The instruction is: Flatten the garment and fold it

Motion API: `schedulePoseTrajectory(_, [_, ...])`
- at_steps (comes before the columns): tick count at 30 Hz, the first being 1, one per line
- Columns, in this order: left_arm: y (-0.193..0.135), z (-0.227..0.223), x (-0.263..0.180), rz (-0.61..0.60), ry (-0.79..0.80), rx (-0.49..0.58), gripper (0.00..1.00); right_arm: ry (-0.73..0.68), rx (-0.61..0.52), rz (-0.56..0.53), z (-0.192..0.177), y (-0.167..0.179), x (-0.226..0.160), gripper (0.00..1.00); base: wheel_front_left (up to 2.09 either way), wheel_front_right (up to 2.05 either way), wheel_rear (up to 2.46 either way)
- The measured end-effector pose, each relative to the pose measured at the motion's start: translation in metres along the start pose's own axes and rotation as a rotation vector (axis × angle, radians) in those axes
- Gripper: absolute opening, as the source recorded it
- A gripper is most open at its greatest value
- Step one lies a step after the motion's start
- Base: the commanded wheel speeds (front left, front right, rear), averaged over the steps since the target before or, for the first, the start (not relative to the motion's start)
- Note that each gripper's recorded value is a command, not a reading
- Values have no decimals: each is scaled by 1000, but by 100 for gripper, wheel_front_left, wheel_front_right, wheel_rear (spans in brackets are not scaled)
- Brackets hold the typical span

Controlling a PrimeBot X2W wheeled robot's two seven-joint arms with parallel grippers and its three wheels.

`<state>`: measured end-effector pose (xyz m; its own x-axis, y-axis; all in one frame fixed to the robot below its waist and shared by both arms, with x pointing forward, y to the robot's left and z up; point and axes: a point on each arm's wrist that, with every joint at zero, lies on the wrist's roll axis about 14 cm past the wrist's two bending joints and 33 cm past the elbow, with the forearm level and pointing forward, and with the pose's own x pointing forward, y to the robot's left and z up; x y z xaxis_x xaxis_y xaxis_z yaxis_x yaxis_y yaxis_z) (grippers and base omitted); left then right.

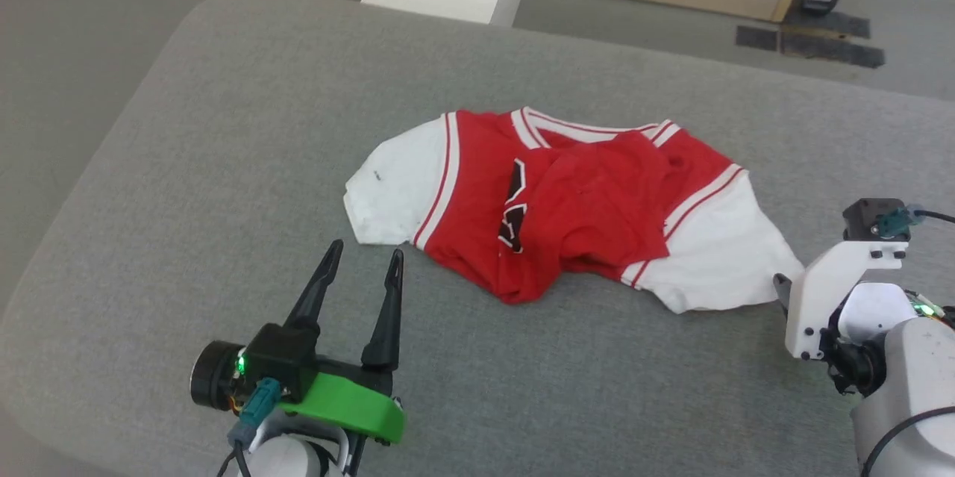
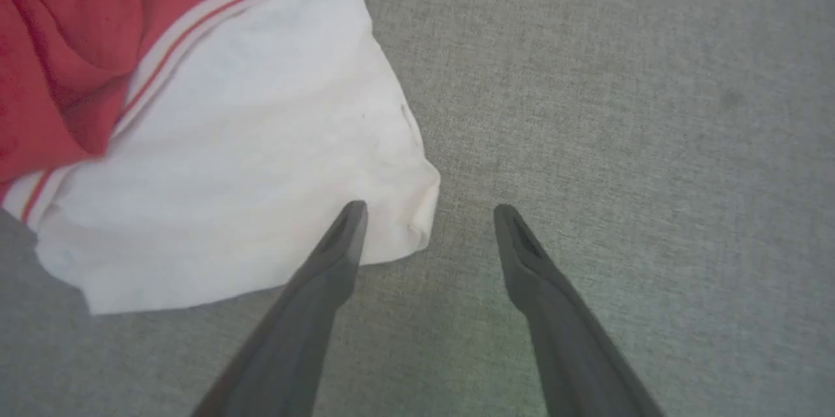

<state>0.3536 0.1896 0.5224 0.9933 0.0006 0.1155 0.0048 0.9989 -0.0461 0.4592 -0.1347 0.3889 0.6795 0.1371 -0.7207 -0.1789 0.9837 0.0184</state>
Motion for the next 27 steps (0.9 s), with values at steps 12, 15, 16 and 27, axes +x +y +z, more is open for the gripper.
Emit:
schedulePoseTrajectory(12, [14,-20,-3,40,64,-2,100,23,-48,29,-7,20,18,0,0,0,0])
schedulePoseTrajectory(15, [12,-19,-5,33,59,-8,100,-6,-70,13,-6,14,10,0,0,0,0])
schedulePoseTrajectory(16, [11,-19,-6,30,57,-10,100,-12,-77,4,-7,10,6,0,0,0,0])
schedulePoseTrajectory(27, [-12,0,-7,-49,-7,-35,100,-77,-166,-196,-8,-92,-58,0,0,0,0])
